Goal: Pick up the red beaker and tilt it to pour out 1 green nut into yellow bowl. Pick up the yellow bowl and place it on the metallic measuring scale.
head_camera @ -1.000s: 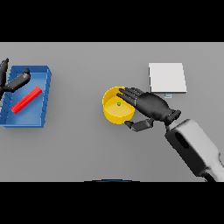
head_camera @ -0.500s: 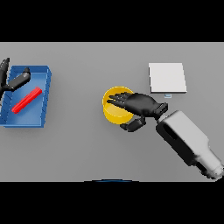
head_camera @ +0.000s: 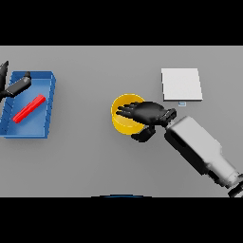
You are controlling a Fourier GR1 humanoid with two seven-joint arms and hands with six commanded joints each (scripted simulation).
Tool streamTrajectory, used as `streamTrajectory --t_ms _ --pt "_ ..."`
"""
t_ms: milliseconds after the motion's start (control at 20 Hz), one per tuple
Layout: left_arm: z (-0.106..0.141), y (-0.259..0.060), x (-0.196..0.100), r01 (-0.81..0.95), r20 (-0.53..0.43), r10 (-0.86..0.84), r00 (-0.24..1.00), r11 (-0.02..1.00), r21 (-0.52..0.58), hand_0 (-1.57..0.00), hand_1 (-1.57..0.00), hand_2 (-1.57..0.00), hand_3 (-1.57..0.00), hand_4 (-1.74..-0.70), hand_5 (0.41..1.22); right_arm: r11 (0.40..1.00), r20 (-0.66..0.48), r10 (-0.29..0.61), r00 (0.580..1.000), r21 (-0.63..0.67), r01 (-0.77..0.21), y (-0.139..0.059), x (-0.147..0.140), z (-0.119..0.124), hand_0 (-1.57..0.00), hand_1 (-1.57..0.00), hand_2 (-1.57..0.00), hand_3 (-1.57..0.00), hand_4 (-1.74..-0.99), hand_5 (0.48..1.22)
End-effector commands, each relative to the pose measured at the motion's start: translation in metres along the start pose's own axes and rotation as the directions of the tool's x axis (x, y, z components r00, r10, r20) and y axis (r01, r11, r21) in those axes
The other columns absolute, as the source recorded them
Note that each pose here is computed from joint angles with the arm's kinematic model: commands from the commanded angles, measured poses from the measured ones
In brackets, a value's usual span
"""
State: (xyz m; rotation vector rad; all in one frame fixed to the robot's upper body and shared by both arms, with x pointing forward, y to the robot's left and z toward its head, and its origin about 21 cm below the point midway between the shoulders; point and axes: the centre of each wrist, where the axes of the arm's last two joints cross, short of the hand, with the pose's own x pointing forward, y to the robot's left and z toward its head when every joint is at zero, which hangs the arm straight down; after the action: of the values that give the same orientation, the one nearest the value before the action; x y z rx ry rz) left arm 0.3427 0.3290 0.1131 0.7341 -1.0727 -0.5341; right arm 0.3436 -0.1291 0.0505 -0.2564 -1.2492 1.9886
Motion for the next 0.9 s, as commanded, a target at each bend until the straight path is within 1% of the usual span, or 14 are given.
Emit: streamTrajectory --t_ms 0,100,150,200,250,300,350,400,450,550,650,800,850 --pt "0.001 -0.001 -0.001 0.000 0.002 0.000 1.000 1.000 -0.001 0.00 0.00 0.00 0.00 -0.79 0.729 1.000 -0.007 0.006 1.000 0.001 -0.006 0.000 0.000 -0.004 0.00 0.00 0.00 -0.01 -1.308 0.729" --pt "0.001 0.003 -0.002 0.003 0.007 -0.003 1.000 1.000 0.000 0.00 0.00 0.00 0.00 -0.79 0.725 1.000 -0.022 0.013 1.000 0.019 -0.013 0.001 0.005 -0.006 -0.02 -0.04 -0.07 -0.09 -1.339 0.784" --pt "0.000 0.002 0.000 -0.002 0.011 0.002 1.000 1.000 0.003 0.00 0.00 0.00 0.00 -0.79 0.723 0.999 -0.026 0.025 0.999 0.022 -0.024 -0.001 0.005 -0.006 -0.09 -0.11 -0.13 -0.16 -1.362 0.820" --pt "0.000 0.002 0.001 -0.001 0.011 0.001 1.000 1.000 0.005 0.00 0.00 0.00 0.00 -0.79 0.722 0.999 -0.011 0.041 0.999 0.027 -0.040 0.000 0.005 -0.007 -0.26 -0.24 -0.23 -0.25 -1.387 0.900" --pt "0.002 0.003 -0.006 -0.002 0.017 0.002 1.000 1.000 -0.001 0.00 0.00 0.00 0.00 -0.79 0.723 0.998 -0.017 0.039 0.999 0.040 -0.039 0.005 0.003 -0.007 -0.51 -0.44 -0.39 -0.36 -1.425 0.964" --pt "0.001 0.003 -0.005 -0.006 0.007 0.006 1.000 1.000 0.001 0.00 0.00 0.00 0.00 -0.80 0.725 0.998 -0.022 0.033 0.999 0.044 -0.032 0.005 0.004 -0.007 -0.72 -0.66 -0.62 -0.47 -1.488 1.016" --pt "0.002 0.002 -0.004 -0.012 0.008 0.012 1.000 1.000 0.002 0.00 0.00 0.00 0.00 -0.80 0.726 0.998 -0.012 0.027 1.000 0.064 -0.026 0.003 0.003 -0.005 -0.89 -0.85 -0.81 -0.59 -1.534 1.057" --pt "0.002 0.002 -0.002 -0.016 0.015 0.015 1.000 1.000 0.002 0.00 0.00 0.00 0.00 -0.80 0.727 0.996 0.001 0.020 1.000 0.085 -0.020 0.003 0.002 -0.002 -1.03 -0.99 -0.97 -0.69 -1.571 1.090" --pt "0.003 0.000 -0.001 -0.011 0.012 0.011 1.000 1.000 0.002 0.00 0.00 0.00 0.00 -0.80 0.728 0.996 -0.012 0.018 1.000 0.092 -0.017 0.003 0.005 -0.004 -1.14 -1.11 -1.09 -0.87 -1.604 1.116" --pt "0.006 0.002 0.002 -0.005 0.011 0.005 1.000 1.000 0.003 0.00 0.00 0.00 0.00 -0.80 0.727 0.994 -0.023 0.015 1.000 0.105 -0.013 0.001 0.007 -0.005 -1.29 -1.27 -1.26 -1.02 -1.649 1.154" --pt "0.005 0.001 0.002 -0.009 0.012 0.009 1.000 1.000 0.007 0.00 0.00 0.00 0.00 -0.80 0.725 0.996 -0.020 0.005 1.000 0.092 -0.003 0.003 0.005 -0.003 -1.39 -1.38 -1.31 -1.14 -1.682 1.178" --pt "0.005 0.004 -0.002 -0.013 0.007 0.013 1.000 1.000 0.007 0.00 0.00 0.00 0.00 -0.81 0.724 0.997 -0.016 0.003 1.000 0.080 -0.002 0.002 0.005 0.000 -1.48 -1.47 -1.42 -1.18 -1.711 1.199" --pt "0.004 0.005 0.002 -0.014 0.011 0.014 1.000 1.000 0.010 0.00 0.00 0.00 0.00 -0.81 0.725 0.997 -0.013 0.005 1.000 0.074 -0.004 -0.004 0.006 0.005 -1.50 -1.49 -1.45 -1.18 -1.717 1.203"
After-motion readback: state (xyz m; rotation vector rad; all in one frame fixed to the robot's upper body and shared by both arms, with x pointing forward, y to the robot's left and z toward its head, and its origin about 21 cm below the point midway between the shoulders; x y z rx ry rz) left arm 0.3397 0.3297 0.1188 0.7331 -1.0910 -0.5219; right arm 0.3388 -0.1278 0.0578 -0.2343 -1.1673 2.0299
